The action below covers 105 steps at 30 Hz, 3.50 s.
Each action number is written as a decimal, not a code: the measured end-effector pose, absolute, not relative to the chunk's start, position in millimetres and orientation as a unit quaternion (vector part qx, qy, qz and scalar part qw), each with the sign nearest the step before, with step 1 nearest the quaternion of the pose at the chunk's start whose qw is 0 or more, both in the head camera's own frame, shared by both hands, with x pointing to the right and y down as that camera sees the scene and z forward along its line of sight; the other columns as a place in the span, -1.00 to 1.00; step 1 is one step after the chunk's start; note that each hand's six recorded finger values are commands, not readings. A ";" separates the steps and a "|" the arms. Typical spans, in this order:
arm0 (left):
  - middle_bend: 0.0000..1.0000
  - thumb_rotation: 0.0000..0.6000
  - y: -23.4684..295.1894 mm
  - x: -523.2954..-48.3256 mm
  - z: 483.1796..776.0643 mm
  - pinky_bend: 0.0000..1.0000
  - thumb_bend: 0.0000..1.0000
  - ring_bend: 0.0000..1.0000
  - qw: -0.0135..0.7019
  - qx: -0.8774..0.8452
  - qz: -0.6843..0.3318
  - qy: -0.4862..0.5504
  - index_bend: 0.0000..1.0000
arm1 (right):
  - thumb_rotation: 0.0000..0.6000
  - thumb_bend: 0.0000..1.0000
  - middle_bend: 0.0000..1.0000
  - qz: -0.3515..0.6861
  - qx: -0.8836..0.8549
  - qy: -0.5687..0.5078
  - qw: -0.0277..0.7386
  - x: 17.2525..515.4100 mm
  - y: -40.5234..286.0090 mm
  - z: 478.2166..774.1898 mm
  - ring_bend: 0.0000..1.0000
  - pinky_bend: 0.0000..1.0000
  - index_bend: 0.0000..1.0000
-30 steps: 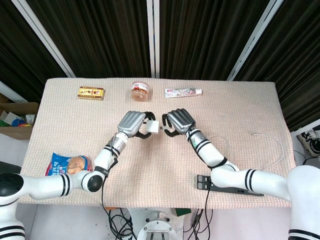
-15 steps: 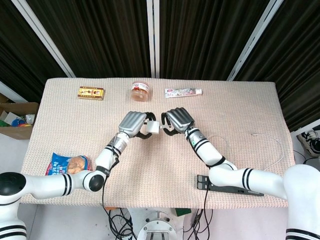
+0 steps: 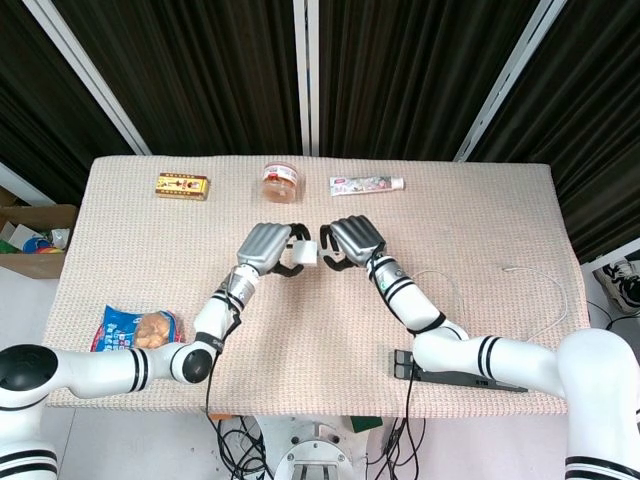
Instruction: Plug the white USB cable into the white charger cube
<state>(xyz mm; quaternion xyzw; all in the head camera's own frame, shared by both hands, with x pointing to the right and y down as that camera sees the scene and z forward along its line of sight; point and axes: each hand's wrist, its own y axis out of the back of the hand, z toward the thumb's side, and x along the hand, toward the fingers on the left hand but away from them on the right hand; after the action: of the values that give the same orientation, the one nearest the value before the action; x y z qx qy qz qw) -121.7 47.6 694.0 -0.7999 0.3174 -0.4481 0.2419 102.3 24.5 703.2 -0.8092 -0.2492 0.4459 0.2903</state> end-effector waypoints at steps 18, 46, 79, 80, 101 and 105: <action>-0.12 1.00 45.8 -121.2 692.3 0.85 -0.52 0.47 0.236 -0.796 -0.449 0.332 0.13 | 1.00 0.40 0.24 0.444 -0.811 -0.262 0.277 98.7 25.1 706.9 -0.19 -0.21 0.19; -0.12 1.00 48.5 -128.4 692.3 0.85 -0.52 0.47 0.236 -0.795 -0.452 0.329 0.13 | 1.00 -0.14 0.07 0.458 -0.798 -0.262 0.291 113.7 27.1 702.9 -0.19 -0.23 -0.04; -0.13 1.00 50.7 -119.7 691.1 0.85 -0.52 0.47 0.244 -0.797 -0.451 0.318 0.13 | 1.00 -0.14 0.14 0.454 -0.801 -0.254 0.298 97.3 32.6 707.6 -0.17 -0.19 0.27; -0.13 1.00 50.8 -119.7 691.2 0.85 -0.52 0.47 0.244 -0.797 -0.451 0.318 0.13 | 1.00 -0.14 0.14 0.454 -0.800 -0.254 0.298 97.4 32.6 707.7 -0.17 -0.19 0.27; -0.13 1.00 52.1 -118.5 690.7 0.85 -0.52 0.47 0.251 -0.795 -0.453 0.314 0.12 | 1.00 -0.27 0.03 0.460 -0.796 -0.248 0.304 98.4 35.5 708.8 -0.25 -0.23 0.07; -0.13 1.00 53.1 -121.7 693.0 0.86 -0.52 0.47 0.251 -0.794 -0.456 0.314 0.12 | 1.00 -0.53 -0.22 0.467 -0.787 -0.253 0.314 105.0 34.4 706.1 -0.44 -0.31 -0.34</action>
<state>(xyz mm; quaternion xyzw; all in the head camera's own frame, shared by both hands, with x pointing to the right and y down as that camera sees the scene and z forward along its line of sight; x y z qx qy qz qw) -121.7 53.1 693.0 -0.7940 0.3139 -0.4562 0.2508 105.0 34.4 706.1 -0.7871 -0.2526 0.4672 0.3136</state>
